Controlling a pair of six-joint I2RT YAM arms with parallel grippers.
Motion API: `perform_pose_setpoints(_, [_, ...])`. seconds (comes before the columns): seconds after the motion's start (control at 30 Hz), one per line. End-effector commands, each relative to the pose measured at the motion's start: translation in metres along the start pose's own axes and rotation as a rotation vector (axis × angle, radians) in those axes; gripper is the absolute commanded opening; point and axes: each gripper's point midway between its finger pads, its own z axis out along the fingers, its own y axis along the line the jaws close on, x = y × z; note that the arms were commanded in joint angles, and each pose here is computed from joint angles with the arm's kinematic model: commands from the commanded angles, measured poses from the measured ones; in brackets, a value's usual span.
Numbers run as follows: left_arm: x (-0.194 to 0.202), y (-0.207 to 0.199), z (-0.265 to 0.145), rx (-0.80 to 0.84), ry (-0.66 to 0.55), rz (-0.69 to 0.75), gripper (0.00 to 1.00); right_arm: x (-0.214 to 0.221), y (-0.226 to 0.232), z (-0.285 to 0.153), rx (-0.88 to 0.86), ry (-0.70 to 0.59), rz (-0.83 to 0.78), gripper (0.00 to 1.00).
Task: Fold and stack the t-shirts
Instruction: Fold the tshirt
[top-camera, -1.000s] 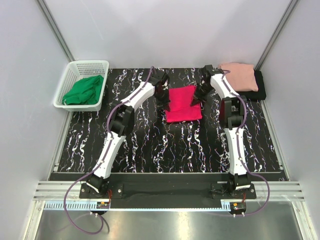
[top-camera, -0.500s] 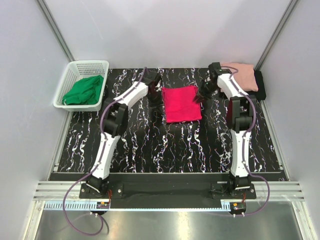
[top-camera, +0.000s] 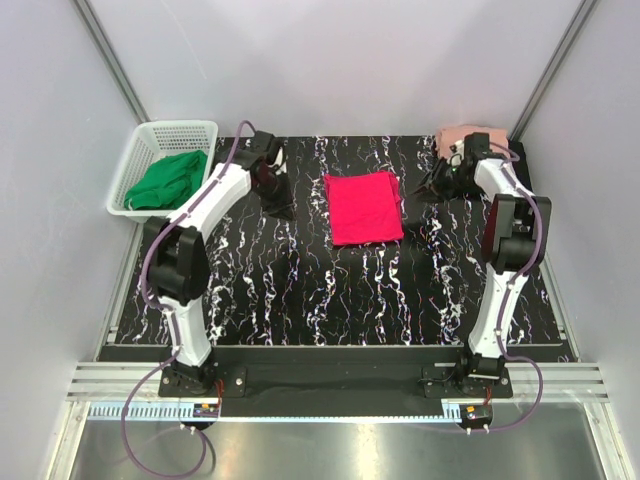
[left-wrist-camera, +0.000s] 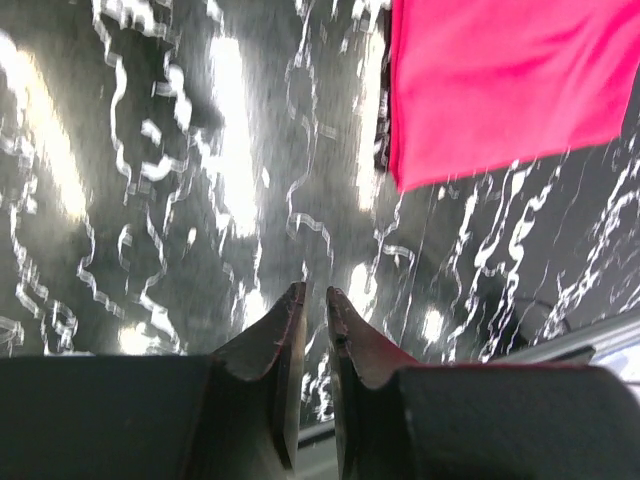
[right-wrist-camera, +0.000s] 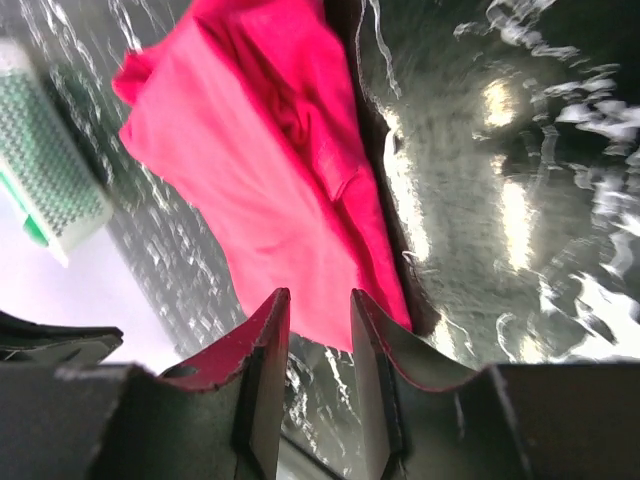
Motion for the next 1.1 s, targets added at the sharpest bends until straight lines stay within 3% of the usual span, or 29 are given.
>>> perform_pose_setpoints(0.0, [0.010,0.006,-0.014,0.001,-0.014,0.027,0.18,0.019,0.019,0.018,-0.160,0.086,-0.014,0.38])
perform_pose_setpoints(0.17, [0.033,0.019,-0.017,-0.026,0.017,0.009,0.17,0.029,0.018,0.029,-0.246,0.133,-0.002,0.38])
perform_pose_setpoints(0.57, [0.050,0.027,-0.018,-0.038,0.045,-0.007,0.11,0.047,-0.023,0.043,-0.206,0.172,0.054,0.40])
perform_pose_setpoints(0.9, [0.058,0.023,-0.010,-0.040,0.089,0.014,0.09,0.046,-0.047,0.019,-0.319,0.222,0.208,0.46])
perform_pose_setpoints(1.07, [0.062,0.020,-0.006,-0.047,0.117,0.037,0.07,0.042,-0.055,0.023,-0.354,0.285,0.239,0.41])
